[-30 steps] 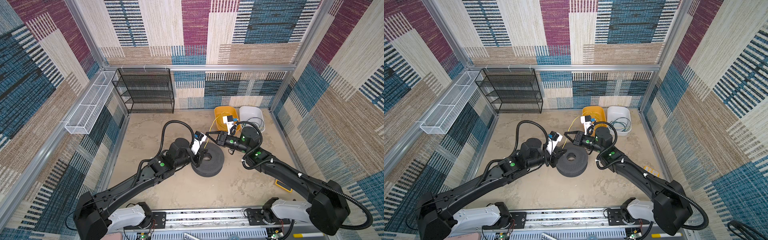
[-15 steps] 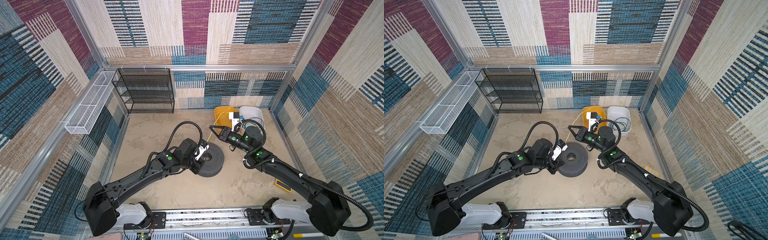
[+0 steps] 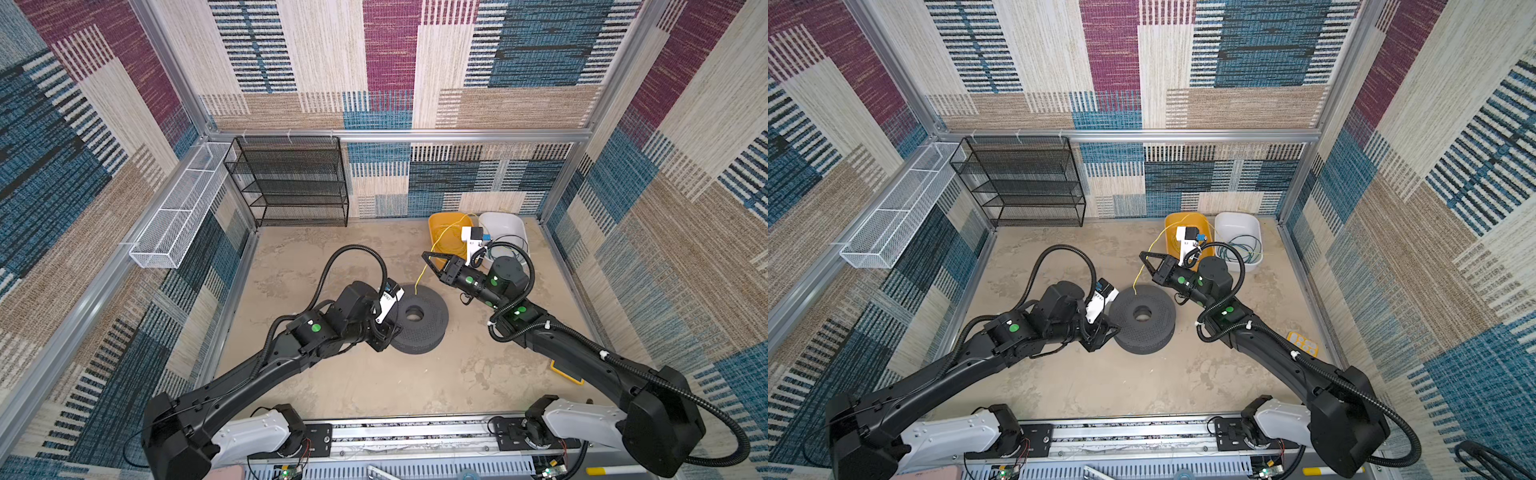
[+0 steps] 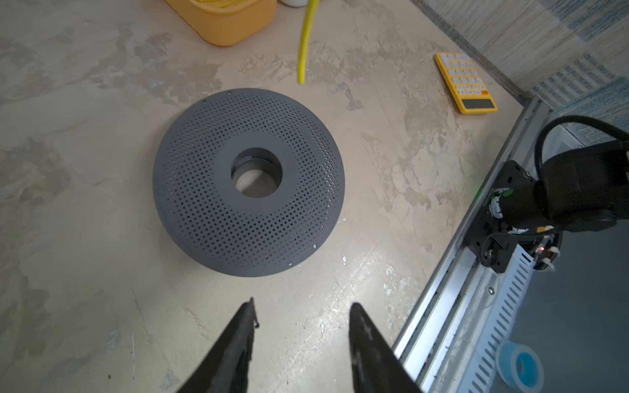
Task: Wrap the cables
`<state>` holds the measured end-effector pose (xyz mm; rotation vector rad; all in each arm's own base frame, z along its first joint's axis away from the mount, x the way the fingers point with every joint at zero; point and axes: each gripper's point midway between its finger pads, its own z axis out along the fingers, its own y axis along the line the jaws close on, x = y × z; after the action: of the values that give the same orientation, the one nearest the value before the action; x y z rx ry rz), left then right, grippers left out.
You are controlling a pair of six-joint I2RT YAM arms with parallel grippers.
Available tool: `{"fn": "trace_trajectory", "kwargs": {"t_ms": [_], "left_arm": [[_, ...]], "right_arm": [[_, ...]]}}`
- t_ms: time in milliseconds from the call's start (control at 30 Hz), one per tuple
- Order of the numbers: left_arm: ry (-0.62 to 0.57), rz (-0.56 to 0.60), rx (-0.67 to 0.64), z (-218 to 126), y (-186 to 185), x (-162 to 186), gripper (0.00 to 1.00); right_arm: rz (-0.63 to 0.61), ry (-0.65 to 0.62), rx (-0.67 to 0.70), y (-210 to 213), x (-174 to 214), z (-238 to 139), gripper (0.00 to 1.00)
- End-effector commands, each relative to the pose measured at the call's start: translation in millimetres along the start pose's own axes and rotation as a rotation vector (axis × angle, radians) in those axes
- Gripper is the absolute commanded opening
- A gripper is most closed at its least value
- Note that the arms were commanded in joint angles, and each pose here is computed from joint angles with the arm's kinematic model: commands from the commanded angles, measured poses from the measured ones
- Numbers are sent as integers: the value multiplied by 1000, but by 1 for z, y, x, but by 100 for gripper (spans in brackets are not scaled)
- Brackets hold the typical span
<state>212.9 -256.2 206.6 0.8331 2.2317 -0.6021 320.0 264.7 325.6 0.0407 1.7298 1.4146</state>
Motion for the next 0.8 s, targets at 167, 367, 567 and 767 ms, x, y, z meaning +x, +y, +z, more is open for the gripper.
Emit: {"fn": "trace_trajectory", "kwargs": {"t_ms": [167, 367, 567, 767], "left_arm": [[-201, -380, 2, 13, 54, 5, 74], [-245, -556, 203, 38, 57, 7, 74], [-250, -716, 261, 65, 79, 13, 74], [-214, -753, 286, 87, 83, 18, 70]], "right_arm": [[-97, -9, 115, -25, 6, -19, 0], [-156, 61, 257, -72, 37, -40, 0], [-152, 87, 268, -82, 51, -49, 0], [-159, 97, 269, -80, 51, -50, 0]]}}
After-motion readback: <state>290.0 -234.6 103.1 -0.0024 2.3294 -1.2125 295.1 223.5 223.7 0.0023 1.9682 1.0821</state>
